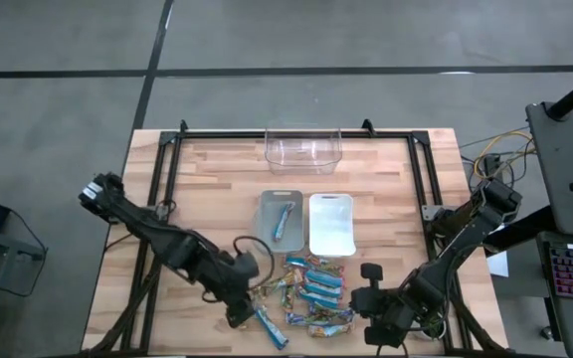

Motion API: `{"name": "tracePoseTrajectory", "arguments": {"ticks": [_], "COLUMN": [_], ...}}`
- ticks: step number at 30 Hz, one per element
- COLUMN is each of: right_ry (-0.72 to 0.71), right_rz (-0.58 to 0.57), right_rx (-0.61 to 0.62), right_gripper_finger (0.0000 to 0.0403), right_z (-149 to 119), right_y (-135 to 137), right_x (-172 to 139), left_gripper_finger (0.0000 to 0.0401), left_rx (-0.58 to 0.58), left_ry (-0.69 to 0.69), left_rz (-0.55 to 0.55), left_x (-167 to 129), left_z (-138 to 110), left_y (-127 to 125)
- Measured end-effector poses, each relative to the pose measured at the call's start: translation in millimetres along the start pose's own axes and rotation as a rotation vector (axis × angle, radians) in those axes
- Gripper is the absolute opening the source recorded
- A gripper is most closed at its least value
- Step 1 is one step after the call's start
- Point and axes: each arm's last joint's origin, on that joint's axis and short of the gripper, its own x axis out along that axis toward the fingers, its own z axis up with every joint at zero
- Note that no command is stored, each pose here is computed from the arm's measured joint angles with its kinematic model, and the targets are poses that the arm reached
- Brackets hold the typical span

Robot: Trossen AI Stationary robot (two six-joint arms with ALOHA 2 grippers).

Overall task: Pick and place Granola Bars by type
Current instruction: Put the orange granola bar into the white bin

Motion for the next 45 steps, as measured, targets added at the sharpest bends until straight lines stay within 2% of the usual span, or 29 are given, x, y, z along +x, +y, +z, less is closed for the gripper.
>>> {"name": "tracePoseTrajectory", "arguments": {"ticks": [8, 17, 25, 38, 41, 45], "right_ry": [-0.003, -0.066, -0.065, -0.067, -0.066, -0.066], "right_rz": [-0.002, -0.072, -0.072, -0.069, -0.069, -0.069], "right_rx": [0.001, 0.029, 0.033, 0.089, 0.089, 0.089], "right_gripper_finger": [0.0009, 0.0009, 0.0009, 0.0009, 0.0009, 0.0009], "right_z": [0.1, 5.7, 6.1, 6.0, 6.0, 6.0], "right_y": [-0.1, -5.8, -6.2, -6.1, -6.1, -6.1], "right_x": [0.0, 2.2, 2.4, 2.4, 2.4, 2.4], "left_gripper_finger": [0.0191, 0.019, 0.019, 0.019, 0.019, 0.019], "left_rx": [-0.165, -0.164, -0.125, -0.112, -0.139, -0.25], "left_ry": [-0.003, -0.077, -0.071, -0.074, -0.075, -0.083], "left_rz": [0.121, 0.263, 0.33, 0.342, 0.353, 0.39], "left_x": [37.6, 67.2, 79.2, 80.7, 82.8, 90.8], "left_z": [2.3, 4.5, 1.0, 0.9, 0.5, -2.4], "left_y": [1.0, 7.9, 12.3, 13.7, 16.5, 26.8]}}
